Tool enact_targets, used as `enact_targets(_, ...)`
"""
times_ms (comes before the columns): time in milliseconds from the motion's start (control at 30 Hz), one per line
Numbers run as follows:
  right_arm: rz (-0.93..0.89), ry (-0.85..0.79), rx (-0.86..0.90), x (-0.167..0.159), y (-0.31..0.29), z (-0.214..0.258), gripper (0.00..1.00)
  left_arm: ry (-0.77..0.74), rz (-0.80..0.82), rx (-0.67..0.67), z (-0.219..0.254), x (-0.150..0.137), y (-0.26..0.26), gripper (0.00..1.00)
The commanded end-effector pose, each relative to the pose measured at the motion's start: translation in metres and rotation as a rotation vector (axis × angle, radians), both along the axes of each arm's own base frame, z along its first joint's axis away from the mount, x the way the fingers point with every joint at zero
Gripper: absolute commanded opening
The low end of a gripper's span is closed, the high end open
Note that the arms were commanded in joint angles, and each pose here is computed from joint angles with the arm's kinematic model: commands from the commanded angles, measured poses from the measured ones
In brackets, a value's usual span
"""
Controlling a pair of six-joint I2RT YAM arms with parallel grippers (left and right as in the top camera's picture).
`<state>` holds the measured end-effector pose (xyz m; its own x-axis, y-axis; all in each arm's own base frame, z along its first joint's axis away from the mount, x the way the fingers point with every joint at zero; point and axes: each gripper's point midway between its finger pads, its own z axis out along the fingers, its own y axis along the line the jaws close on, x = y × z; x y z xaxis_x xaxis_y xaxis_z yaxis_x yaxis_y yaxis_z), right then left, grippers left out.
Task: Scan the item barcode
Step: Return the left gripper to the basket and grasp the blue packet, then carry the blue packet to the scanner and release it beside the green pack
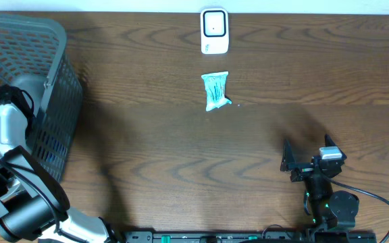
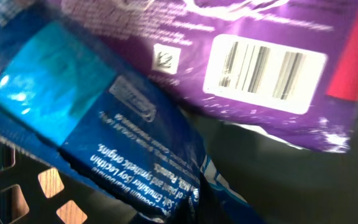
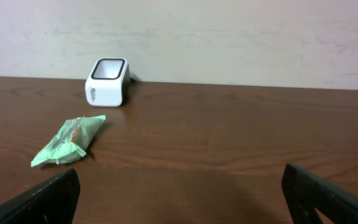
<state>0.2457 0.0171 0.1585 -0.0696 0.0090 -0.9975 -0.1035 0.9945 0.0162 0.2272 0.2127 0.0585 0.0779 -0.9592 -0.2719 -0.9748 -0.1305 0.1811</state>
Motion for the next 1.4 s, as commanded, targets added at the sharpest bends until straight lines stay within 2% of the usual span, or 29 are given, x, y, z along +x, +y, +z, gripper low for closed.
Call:
enact_targets(0, 0.006, 0.0, 0.014, 0.0, 0.001, 0.0, 0.99, -0.11, -0.091, 0.107, 0.053, 0.024, 0.021, 0.08)
enact_targets(133, 0.006, 0.0, 0.014, 0.0, 0.001, 0.0, 0.99, -0.26, -0.125, 0.221, 0.116, 0.036, 0.028, 0.07)
enact_targets(300, 0.006, 0.0, 0.014, 0.0, 0.001, 0.0, 0.99, -0.503, -0.127, 0.371, 0.201, 0.035, 0.022, 0.08)
enact_targets(467, 0.006, 0.0, 0.014, 0.0, 0.001, 0.0, 0.99, -0.864, -0.248, 0.359, 0.271, 0.054, -0.02, 0.07)
enact_targets(500, 0.006, 0.0, 0.014, 0.0, 0.001, 0.0, 0.99, -1.004, -0.378, 0.344, 0.301, 0.069, -0.048, 0.07)
enact_targets(567, 0.006, 0.0, 0.014, 0.0, 0.001, 0.0, 0.99, -1.116, -0.535, 0.349, 0.33, 0.084, -0.08, 0.07)
enact_targets(633, 0.006, 0.0, 0.014, 0.0, 0.001, 0.0, 0.99, -1.191, -0.699, 0.378, 0.354, 0.094, -0.113, 0.08)
enact_targets(667, 0.006, 0.0, 0.014, 0.0, 0.001, 0.0, 0.99, -1.237, -0.865, 0.397, 0.37, 0.102, -0.149, 0.07)
enact_targets(733, 0.006, 0.0, 0.014, 0.0, 0.001, 0.0, 0.99, -1.263, -1.046, 0.394, 0.377, 0.108, -0.19, 0.08)
enact_targets(833, 0.006, 0.0, 0.014, 0.0, 0.001, 0.0, 0.99, -1.256, -1.284, 0.334, 0.369, 0.115, -0.252, 0.07)
enact_targets(867, 0.006, 0.0, 0.014, 0.0, 0.001, 0.0, 0.99, -1.222, -1.445, 0.281, 0.352, 0.12, -0.294, 0.07)
enact_targets(967, 0.006, 0.0, 0.014, 0.0, 0.001, 0.0, 0.99, -1.122, -1.652, 0.182, 0.311, 0.127, -0.35, 0.07)
enact_targets(1000, 0.006, 0.0, 0.014, 0.0, 0.001, 0.0, 0.99, -1.022, -1.772, 0.112, 0.276, 0.131, -0.382, 0.08)
enact_targets(1167, 0.006, 0.0, 0.014, 0.0, 0.001, 0.0, 0.99, -0.749, -2.064, 0.016, 0.182, 0.142, -0.441, 0.07)
enact_targets(1367, 0.006, 0.0, 0.014, 0.0, 0.001, 0.0, 0.99, -0.463, -2.262, -0.088, 0.086, 0.142, -0.466, 0.07)
